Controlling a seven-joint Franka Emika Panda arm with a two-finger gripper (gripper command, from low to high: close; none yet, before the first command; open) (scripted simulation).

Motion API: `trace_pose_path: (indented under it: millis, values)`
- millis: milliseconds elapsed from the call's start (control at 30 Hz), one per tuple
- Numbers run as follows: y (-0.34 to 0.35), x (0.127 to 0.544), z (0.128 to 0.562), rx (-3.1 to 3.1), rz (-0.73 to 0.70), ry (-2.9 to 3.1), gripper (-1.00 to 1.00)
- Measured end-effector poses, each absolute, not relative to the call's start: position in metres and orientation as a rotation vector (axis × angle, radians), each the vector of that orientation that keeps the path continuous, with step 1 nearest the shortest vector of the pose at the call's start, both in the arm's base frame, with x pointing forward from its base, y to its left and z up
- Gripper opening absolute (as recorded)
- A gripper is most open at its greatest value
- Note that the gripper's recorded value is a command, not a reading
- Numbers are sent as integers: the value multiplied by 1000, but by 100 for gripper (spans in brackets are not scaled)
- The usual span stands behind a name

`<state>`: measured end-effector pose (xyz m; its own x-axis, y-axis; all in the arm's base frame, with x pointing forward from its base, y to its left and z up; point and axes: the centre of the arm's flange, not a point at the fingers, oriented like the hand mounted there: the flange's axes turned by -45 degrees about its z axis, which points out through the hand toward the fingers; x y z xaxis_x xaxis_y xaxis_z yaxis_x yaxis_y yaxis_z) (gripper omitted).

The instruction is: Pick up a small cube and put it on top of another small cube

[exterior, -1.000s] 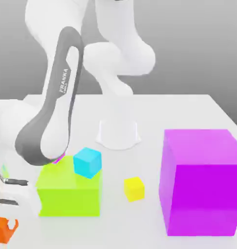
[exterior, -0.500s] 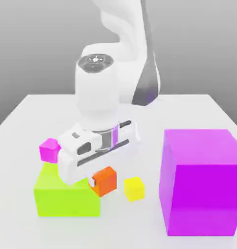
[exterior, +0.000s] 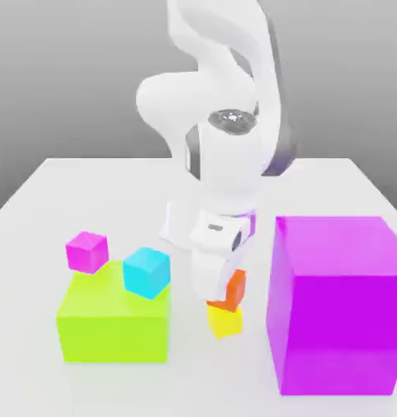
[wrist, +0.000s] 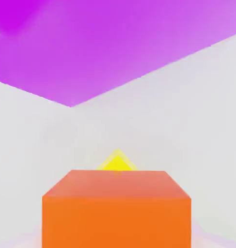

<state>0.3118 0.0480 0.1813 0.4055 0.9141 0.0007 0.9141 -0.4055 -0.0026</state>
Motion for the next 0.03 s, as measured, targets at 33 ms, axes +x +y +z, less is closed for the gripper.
trace_pose_path:
  millis: [33]
  values:
    - [48, 312, 181, -2632, 1, -1711, 100]
